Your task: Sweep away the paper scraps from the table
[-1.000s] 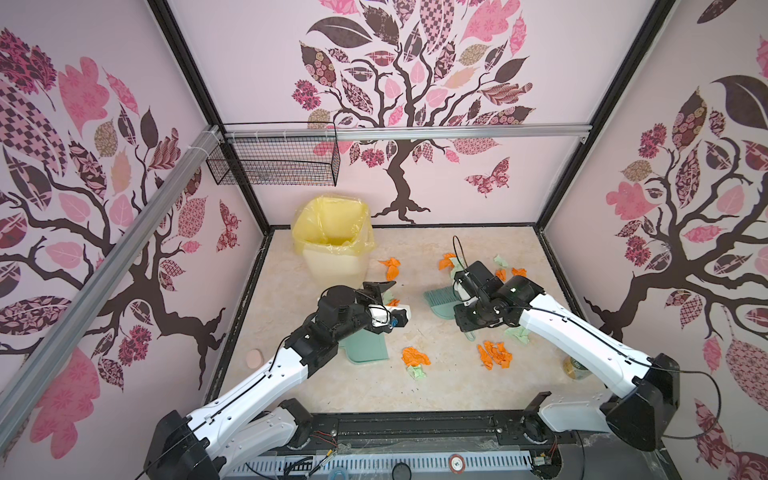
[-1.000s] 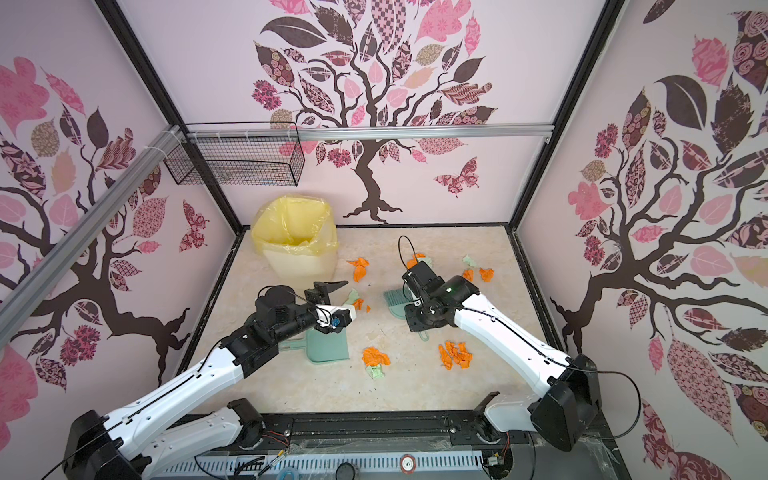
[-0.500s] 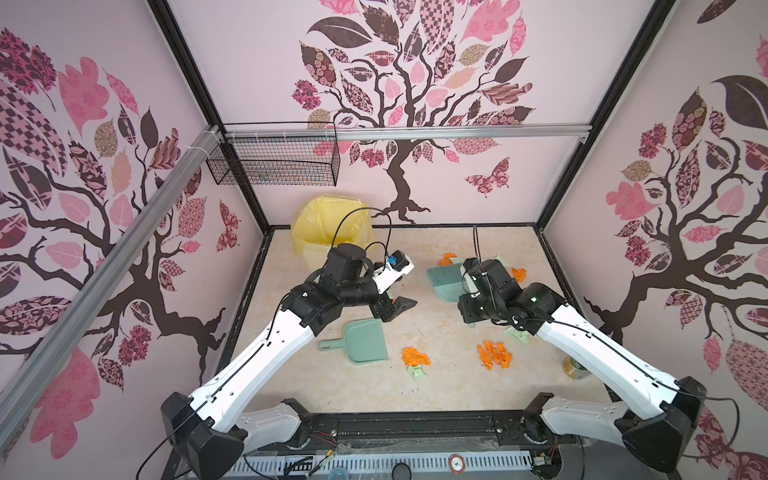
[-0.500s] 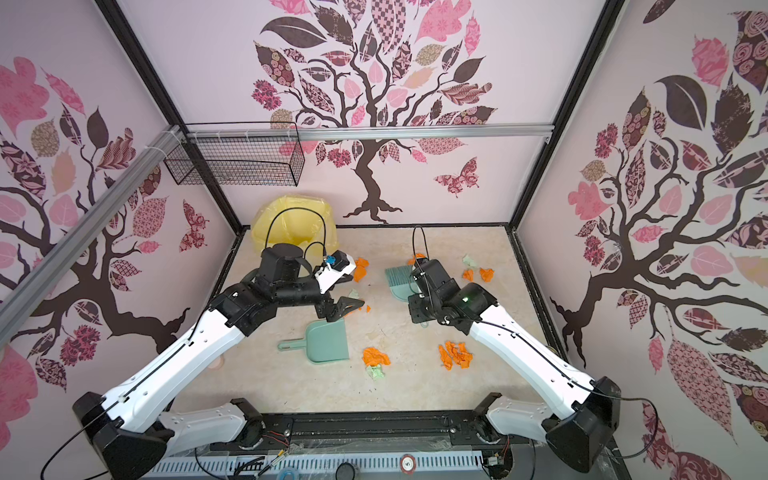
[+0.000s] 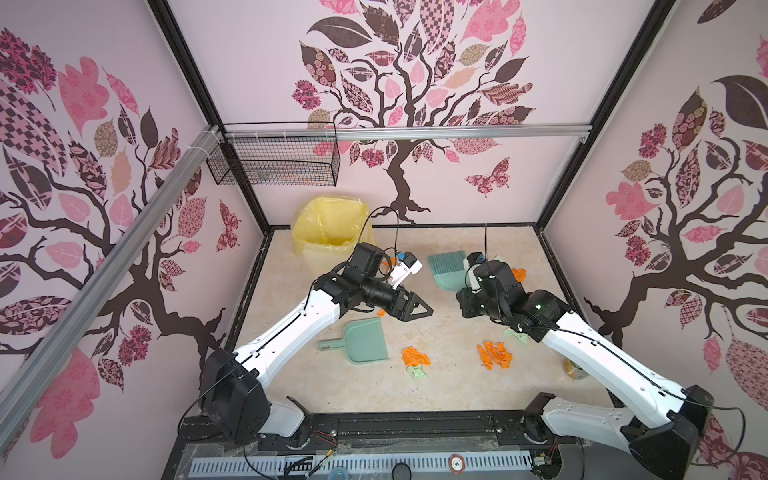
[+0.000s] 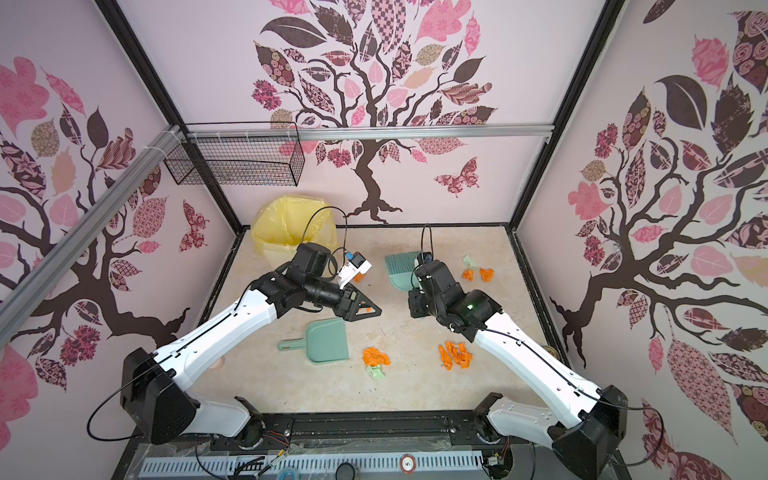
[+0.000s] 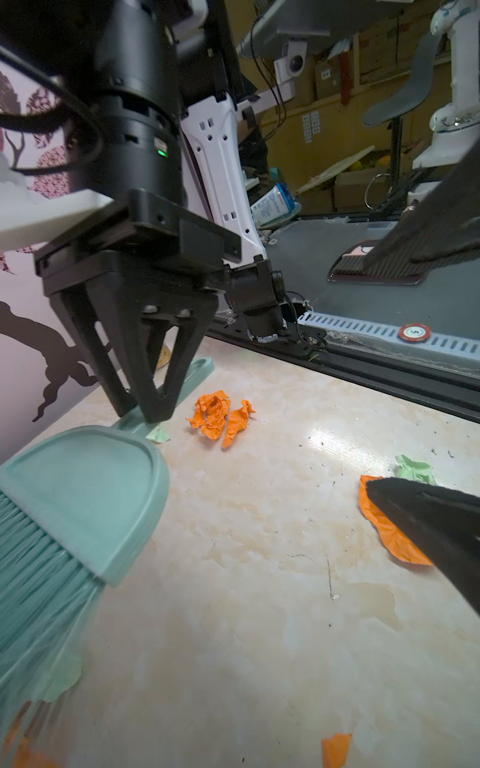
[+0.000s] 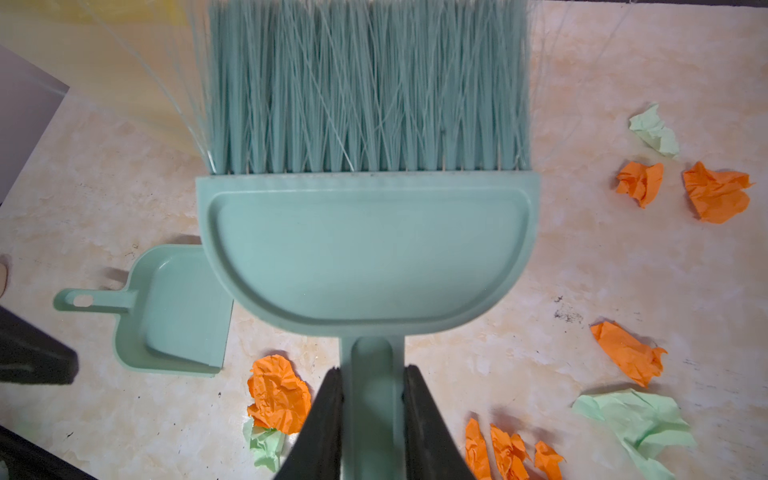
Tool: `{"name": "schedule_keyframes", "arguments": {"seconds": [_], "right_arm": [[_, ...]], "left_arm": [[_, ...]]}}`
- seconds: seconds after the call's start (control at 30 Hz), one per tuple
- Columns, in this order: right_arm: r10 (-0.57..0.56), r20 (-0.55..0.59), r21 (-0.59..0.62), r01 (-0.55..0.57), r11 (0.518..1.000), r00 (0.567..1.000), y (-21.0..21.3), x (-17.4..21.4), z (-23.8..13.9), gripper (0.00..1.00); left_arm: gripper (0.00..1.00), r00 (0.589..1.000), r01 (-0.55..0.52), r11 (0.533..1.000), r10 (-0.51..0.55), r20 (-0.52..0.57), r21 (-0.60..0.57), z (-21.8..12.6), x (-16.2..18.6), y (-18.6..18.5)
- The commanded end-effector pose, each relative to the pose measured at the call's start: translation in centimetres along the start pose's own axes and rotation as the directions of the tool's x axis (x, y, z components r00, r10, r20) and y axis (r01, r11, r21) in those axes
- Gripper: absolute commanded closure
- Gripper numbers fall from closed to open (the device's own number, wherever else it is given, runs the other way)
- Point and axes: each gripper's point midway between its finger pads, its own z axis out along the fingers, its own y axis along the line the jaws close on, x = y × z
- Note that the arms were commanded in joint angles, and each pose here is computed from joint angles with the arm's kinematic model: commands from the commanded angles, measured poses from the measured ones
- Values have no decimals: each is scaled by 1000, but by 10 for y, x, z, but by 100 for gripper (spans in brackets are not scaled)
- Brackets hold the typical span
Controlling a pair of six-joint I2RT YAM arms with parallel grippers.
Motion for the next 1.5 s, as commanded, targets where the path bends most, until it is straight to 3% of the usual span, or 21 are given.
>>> {"name": "schedule_keyframes", "arguments": {"seconds": [0.0,0.37,0.7,1.07,1.47], "right_arm": [[11,77,-26,-9,1000,997,5,-18,-11,87],[4,83,-49,0,999,997,9,-18,-12,87],[-4,83,-41,8,999,997,6,-15,-13,87],[10,105,-55,-4,998,994,10,-20,-11,87],[22,96,-77,-14,997,995,14,-18,-7,87]], "left_arm": [[20,997,-8,1000,6,83,22,-1,-33,-3],[21,991,22,998,-13,130,-66,16,-68,51],[23,983,63,998,-59,175,-17,30,-108,55],[26,990,28,1000,-28,137,0,47,-99,37],[49,989,32,999,-31,141,-6,52,-106,39]]}}
